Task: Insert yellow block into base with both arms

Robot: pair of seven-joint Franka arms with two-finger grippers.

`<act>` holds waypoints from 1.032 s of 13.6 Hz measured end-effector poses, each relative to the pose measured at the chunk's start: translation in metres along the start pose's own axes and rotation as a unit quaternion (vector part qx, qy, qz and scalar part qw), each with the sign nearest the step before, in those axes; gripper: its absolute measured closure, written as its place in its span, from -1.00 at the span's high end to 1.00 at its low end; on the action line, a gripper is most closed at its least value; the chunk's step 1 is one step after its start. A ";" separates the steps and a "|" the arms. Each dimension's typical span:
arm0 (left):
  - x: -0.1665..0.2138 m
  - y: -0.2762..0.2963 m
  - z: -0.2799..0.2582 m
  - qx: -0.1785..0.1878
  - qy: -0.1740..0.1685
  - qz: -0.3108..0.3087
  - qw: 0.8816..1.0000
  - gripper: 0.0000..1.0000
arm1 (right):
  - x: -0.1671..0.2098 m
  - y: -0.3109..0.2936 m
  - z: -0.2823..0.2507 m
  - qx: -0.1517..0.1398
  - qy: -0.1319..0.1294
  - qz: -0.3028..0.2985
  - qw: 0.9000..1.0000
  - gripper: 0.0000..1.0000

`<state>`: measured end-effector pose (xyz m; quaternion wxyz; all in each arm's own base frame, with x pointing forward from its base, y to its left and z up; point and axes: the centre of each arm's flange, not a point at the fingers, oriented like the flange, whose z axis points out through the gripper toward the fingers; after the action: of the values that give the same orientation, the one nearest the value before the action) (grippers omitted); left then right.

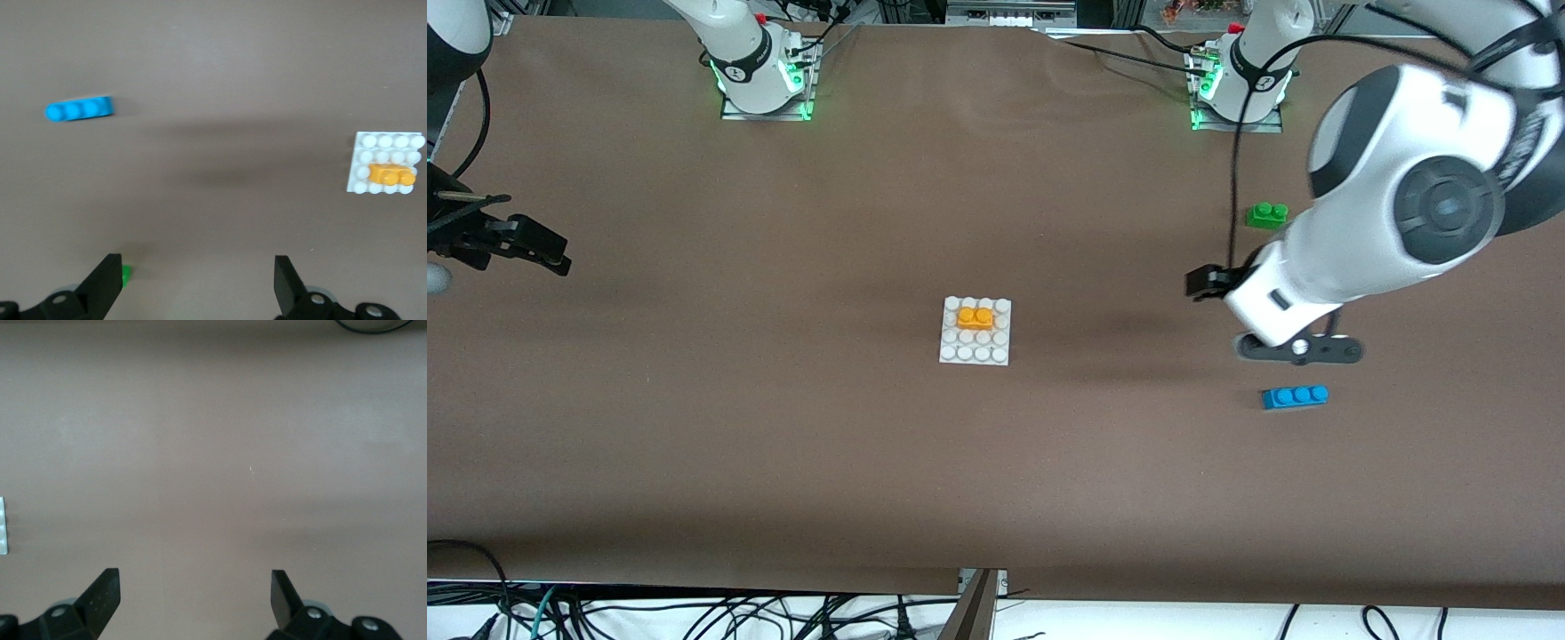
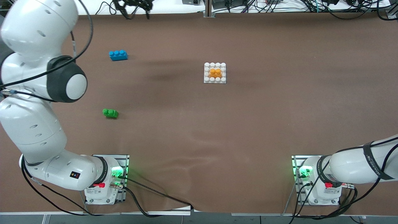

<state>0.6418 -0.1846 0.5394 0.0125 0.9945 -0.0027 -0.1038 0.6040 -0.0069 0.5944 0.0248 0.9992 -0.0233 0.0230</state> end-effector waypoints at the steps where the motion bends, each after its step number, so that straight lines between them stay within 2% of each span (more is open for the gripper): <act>1: -0.003 -0.021 -0.008 -0.002 -0.003 -0.004 1.000 1.00 | 0.000 0.000 0.001 0.000 -0.001 0.000 1.000 1.00; 3: -0.010 -0.062 -0.017 -0.003 -0.009 -0.017 1.000 1.00 | 0.000 0.000 0.001 0.000 -0.001 0.000 1.000 1.00; 7: -0.017 -0.113 -0.019 0.024 -0.017 -0.024 0.999 1.00 | 0.000 0.000 0.001 0.000 -0.001 -0.001 1.000 1.00; 11: -0.015 -0.130 -0.003 0.024 -0.036 -0.030 0.999 1.00 | 0.000 -0.001 0.001 0.000 -0.001 -0.002 1.000 1.00; 14: -0.013 -0.128 0.001 0.023 -0.036 -0.027 0.999 1.00 | 0.001 -0.002 0.003 0.000 -0.002 -0.002 1.000 1.00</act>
<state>0.6289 -0.0569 0.5378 -0.0137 0.9899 0.0217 -0.1394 0.6052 -0.0055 0.5916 0.0250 0.9992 -0.0212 0.0208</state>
